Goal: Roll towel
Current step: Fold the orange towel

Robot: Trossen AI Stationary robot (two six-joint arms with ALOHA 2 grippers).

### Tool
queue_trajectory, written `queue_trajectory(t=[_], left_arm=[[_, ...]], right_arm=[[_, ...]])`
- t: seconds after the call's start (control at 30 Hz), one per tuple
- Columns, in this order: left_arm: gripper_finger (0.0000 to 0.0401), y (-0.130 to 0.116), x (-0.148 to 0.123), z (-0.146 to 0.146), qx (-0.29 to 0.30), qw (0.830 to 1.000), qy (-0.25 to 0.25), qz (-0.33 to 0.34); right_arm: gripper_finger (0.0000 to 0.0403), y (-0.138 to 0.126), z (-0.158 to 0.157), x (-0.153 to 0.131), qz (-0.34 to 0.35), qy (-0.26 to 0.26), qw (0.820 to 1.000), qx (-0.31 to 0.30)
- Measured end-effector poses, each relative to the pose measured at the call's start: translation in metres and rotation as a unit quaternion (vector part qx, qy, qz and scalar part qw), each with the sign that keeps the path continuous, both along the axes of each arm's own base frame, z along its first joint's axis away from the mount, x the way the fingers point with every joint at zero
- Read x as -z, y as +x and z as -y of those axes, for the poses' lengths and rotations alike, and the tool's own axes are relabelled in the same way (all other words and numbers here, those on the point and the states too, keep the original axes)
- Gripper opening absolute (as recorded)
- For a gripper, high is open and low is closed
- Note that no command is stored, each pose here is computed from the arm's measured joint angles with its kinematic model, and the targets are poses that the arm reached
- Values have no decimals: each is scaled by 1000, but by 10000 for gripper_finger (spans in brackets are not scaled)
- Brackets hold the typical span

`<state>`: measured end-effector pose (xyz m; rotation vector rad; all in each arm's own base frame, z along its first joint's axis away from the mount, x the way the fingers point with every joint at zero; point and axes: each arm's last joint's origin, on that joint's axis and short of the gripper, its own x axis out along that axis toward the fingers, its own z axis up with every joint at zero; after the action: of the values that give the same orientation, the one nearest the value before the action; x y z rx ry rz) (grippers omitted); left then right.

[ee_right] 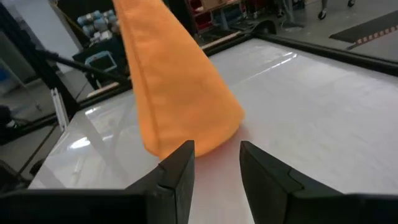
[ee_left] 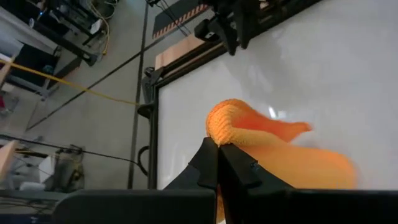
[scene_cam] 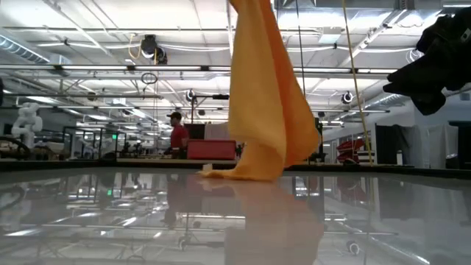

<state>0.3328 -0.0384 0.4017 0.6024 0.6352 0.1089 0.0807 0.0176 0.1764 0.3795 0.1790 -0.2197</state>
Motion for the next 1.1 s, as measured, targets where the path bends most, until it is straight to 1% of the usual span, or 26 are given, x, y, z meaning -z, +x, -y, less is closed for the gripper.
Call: queue_trajectory(t=[0.1,0.17,0.3,0.4,0.5,0.57,0.7,0.9,1.1], left_arm=[[2,13,4,-4,-7,1000,4,-6],[2,21,6,-6,-16,1000,7,-8],[3,32,4,-10,-28,1000,12,-2],[3,37,-3,-13,-42,999,17,13],[3,38,-13,-16,-58,998,20,34],[3,41,-18,-19,-63,996,17,64],[3,43,-24,-25,-73,992,13,97],[3,50,-23,-39,-89,990,21,110],[4,56,-23,-44,-94,987,18,129]], right_arm=[[124,4,-2,2,-19,-8,1000,-2],[134,7,-3,5,-37,-16,999,-7],[174,17,-8,5,-50,-38,998,-21],[211,26,-12,1,-36,-57,997,-27],[241,36,-16,-2,-21,-75,996,-33],[253,41,-19,-2,-18,-87,995,-36],[260,52,-23,3,-35,-107,993,-41],[252,67,-29,17,-66,-122,990,-38],[238,78,-30,27,-76,-151,985,34]])
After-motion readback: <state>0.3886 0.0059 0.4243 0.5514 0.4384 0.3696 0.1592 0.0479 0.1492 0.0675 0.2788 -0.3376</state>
